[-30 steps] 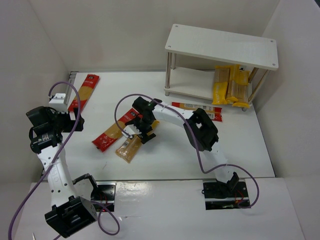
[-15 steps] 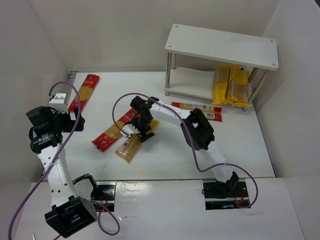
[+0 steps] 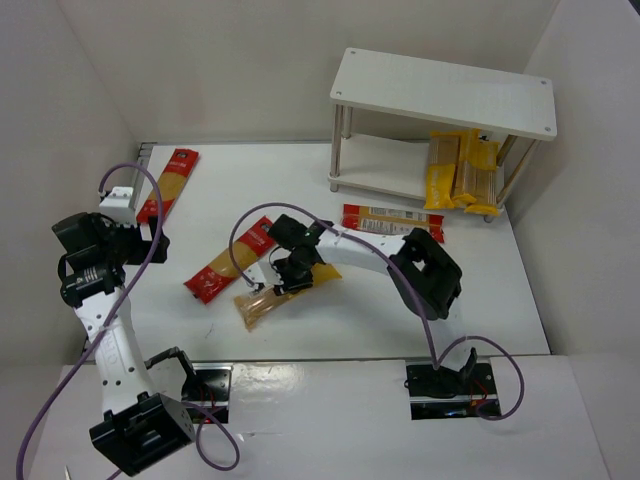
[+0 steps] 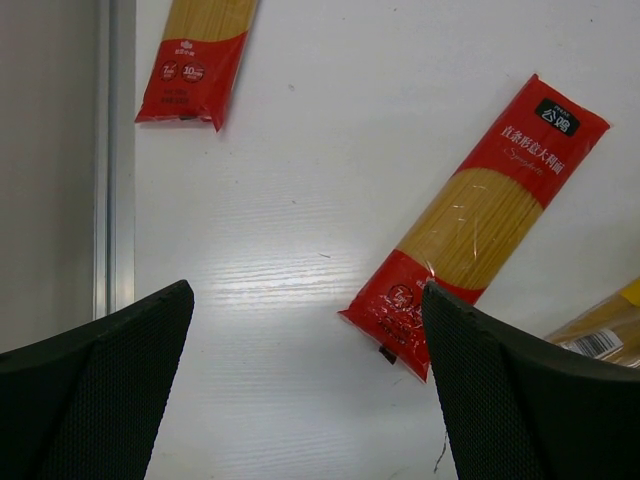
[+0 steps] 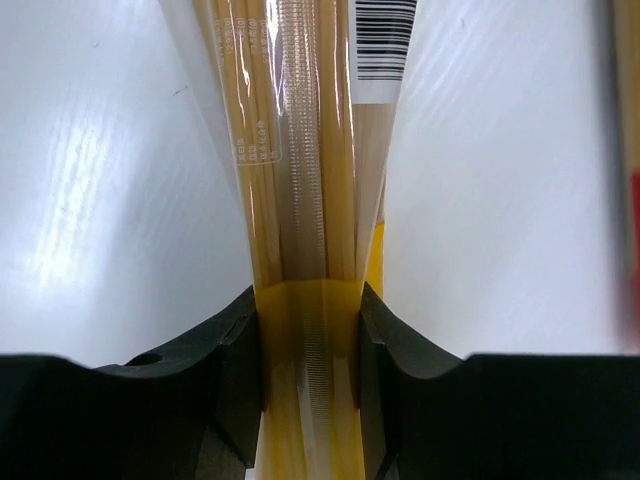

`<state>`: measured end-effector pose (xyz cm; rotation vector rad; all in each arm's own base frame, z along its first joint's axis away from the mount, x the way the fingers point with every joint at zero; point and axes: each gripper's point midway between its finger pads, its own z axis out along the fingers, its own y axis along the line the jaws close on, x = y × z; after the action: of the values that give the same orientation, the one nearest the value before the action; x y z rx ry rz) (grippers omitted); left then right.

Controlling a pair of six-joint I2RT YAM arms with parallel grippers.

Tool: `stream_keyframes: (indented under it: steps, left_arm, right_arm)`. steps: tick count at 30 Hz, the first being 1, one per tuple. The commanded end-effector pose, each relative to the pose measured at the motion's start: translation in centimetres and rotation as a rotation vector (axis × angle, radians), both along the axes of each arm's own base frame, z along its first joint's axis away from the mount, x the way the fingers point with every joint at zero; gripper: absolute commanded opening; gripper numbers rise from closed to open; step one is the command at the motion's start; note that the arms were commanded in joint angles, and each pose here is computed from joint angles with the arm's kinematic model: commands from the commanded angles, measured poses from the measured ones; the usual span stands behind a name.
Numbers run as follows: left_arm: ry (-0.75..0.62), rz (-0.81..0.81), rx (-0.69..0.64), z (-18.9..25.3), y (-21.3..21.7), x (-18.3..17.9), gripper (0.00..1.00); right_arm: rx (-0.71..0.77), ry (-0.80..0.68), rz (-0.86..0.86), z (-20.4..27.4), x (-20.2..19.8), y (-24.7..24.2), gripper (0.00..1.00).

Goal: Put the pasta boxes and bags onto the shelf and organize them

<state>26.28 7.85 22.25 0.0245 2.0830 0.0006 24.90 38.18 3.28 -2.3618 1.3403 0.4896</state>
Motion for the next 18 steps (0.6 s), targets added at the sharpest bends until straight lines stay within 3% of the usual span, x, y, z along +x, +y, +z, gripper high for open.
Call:
stream_keyframes:
  steps: [1,6,12,14,18]
  left_arm:
    - [-0.041,-0.027,0.011,0.9,-0.4,0.0,1.0]
    - [-0.06,-0.031,0.01,1.4,-0.8,-0.2,1.0]
    - [-0.089,-0.035,0.015,2.2,-1.2,-0.5,1.0]
    - [-0.089,-0.035,0.015,2.2,-1.2,-0.5,1.0]
    - [-0.097,-0.035,0.02,2.4,-1.2,-0.6,1.0]
  right_arm:
    - [0.072,-0.057,-0.368,2.5,2.9,0.1,0.0]
    - [0.084,-0.083,-0.806,3.9,7.2,-4.6,0.0]
    - [0.114,-0.158,-1.223,4.9,9.6,-12.3,0.0]
    - [0.185,-0.199,-1.293,6.9,10.4,-13.6,0.0]
    - [0.192,-0.275,-1.392,7.7,10.7,-16.0,0.0]
